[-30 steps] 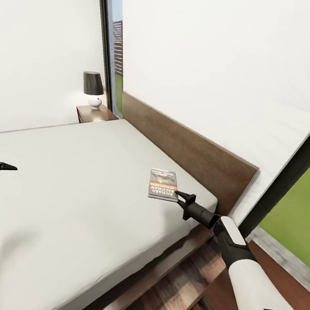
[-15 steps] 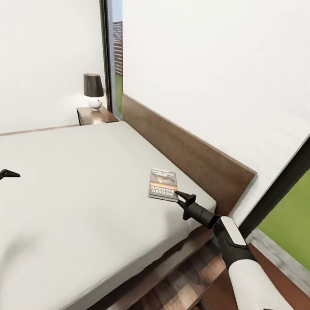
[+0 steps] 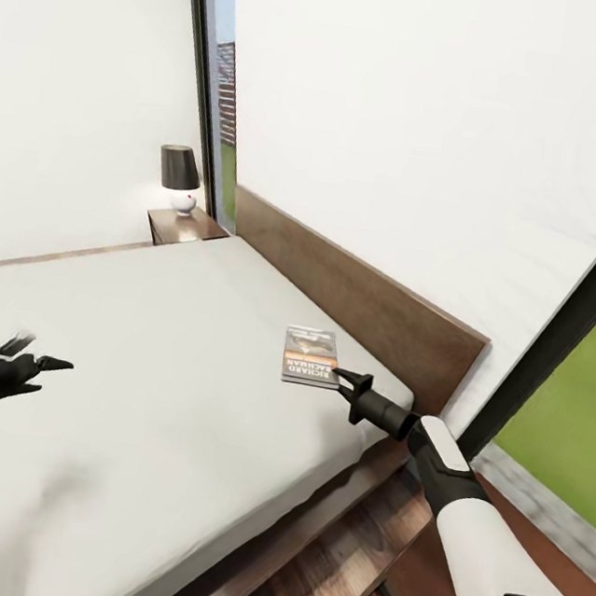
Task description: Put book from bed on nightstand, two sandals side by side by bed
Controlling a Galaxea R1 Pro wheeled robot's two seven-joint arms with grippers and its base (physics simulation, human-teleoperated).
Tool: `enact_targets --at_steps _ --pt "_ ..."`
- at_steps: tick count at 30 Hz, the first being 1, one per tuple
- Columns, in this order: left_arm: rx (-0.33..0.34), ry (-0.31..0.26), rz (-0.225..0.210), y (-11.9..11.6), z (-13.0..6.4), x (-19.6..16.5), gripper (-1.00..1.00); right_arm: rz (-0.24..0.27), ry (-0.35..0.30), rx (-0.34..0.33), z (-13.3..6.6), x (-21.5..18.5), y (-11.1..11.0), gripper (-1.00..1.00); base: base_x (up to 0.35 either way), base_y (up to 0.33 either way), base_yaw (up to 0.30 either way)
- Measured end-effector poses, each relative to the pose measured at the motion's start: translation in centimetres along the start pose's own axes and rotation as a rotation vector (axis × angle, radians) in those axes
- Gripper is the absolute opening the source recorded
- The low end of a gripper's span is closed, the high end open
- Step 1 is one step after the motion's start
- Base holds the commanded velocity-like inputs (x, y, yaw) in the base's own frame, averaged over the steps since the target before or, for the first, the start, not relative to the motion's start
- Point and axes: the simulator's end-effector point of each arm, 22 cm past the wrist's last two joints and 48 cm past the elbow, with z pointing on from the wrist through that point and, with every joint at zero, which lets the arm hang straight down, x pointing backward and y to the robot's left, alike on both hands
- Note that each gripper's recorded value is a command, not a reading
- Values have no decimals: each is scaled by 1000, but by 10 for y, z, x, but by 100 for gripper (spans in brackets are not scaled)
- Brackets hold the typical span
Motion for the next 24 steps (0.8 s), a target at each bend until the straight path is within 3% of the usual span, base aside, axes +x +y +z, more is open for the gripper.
enact_targets --at_steps 6,15,20,24 --pt "113 21 55 -26 21 34 100 -25 20 25 2 10 5 -100 0 0 0" --pt "211 52 70 -39 17 65 100 -45 30 44 0 16 16 -100 0 0 0" --pt "243 48 99 -37 16 80 100 -88 44 65 1 21 11 -100 0 0 0" --pt "272 51 124 -35 16 96 100 -134 58 43 2 26 13 -100 0 0 0"
